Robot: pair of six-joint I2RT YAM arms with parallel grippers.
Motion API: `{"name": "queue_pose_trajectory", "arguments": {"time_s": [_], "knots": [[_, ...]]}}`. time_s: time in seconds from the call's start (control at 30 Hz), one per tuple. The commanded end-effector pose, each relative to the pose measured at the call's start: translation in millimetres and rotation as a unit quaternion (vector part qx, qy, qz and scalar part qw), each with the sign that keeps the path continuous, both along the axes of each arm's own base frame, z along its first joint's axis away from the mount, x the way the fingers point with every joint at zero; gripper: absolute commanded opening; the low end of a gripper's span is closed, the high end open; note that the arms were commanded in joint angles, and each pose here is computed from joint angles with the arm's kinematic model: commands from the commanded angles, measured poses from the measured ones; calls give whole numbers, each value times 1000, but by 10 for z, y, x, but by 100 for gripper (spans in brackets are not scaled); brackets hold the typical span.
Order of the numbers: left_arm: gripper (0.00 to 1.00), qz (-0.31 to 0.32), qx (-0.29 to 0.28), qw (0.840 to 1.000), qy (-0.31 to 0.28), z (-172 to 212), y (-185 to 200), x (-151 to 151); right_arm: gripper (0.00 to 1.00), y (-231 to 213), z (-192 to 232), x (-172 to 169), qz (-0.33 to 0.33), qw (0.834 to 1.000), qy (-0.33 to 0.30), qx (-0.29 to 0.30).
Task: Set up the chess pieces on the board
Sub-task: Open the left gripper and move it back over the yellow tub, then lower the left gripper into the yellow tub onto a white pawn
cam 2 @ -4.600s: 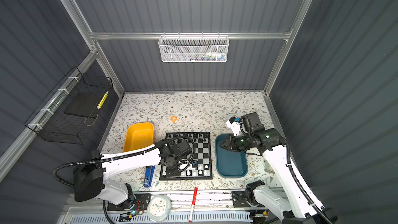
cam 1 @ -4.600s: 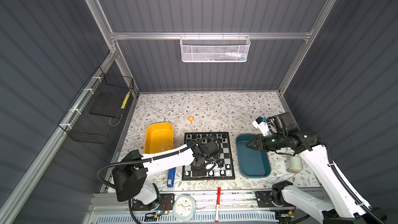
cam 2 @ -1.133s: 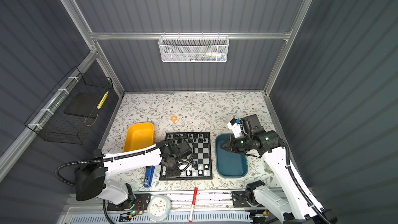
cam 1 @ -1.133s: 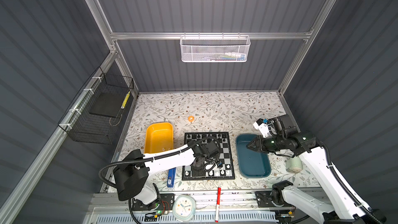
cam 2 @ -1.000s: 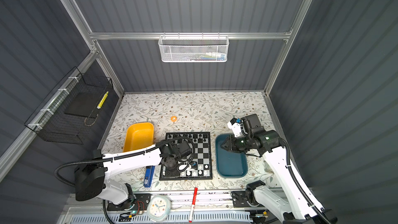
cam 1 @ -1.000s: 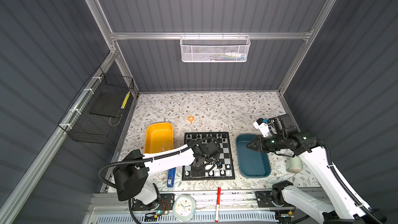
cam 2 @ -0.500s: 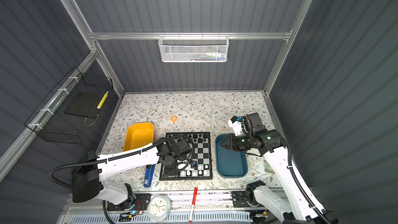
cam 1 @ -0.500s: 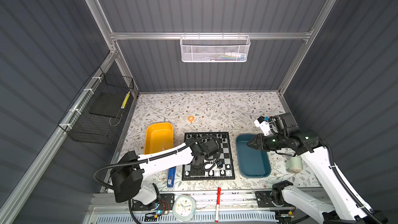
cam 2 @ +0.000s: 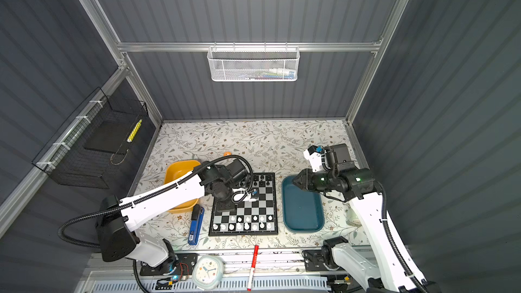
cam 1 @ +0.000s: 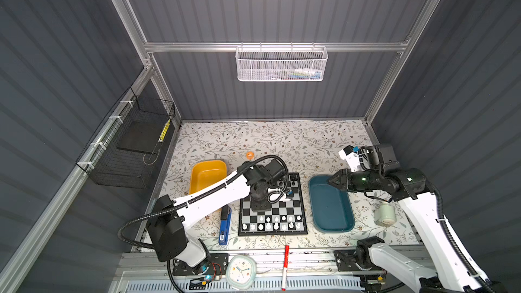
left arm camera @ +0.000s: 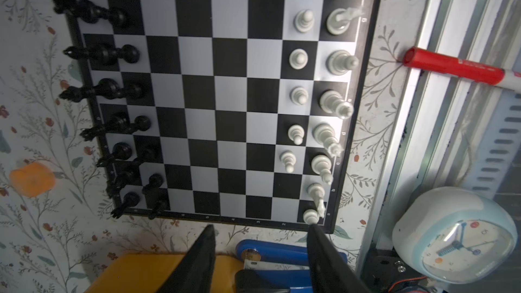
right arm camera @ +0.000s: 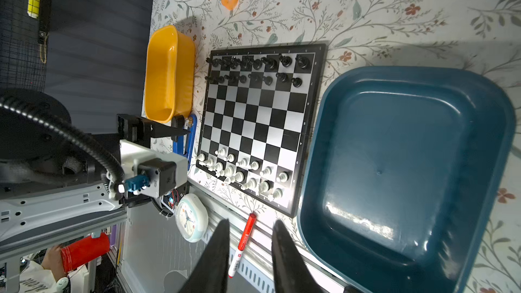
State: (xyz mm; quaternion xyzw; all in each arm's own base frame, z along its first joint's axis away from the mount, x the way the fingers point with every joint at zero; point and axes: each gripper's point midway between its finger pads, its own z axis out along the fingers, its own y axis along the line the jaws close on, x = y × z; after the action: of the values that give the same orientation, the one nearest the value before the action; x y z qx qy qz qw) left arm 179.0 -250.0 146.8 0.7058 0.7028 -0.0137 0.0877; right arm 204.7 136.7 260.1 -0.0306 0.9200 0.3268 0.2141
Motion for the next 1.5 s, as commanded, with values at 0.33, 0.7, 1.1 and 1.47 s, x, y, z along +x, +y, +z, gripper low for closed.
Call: {"name": "queue_pose_trajectory", "arguments": {"time_s": [0.33, 0.7, 1.1, 1.47], "knots": [[61, 157, -38, 987, -9, 473, 468, 742, 29, 106, 148, 354, 10, 1000, -14, 22], [62, 327, -49, 944, 7, 350, 1450, 1041, 28, 178, 89, 734, -1, 1000, 1, 25], [62, 455, -15, 887, 79, -367, 2244, 927, 27, 257, 51, 860, -1, 999, 23, 41], [57, 451, 0, 888, 92, -688, 2365, 833, 27, 873, 106, 683, 87, 992, 67, 60]]}}
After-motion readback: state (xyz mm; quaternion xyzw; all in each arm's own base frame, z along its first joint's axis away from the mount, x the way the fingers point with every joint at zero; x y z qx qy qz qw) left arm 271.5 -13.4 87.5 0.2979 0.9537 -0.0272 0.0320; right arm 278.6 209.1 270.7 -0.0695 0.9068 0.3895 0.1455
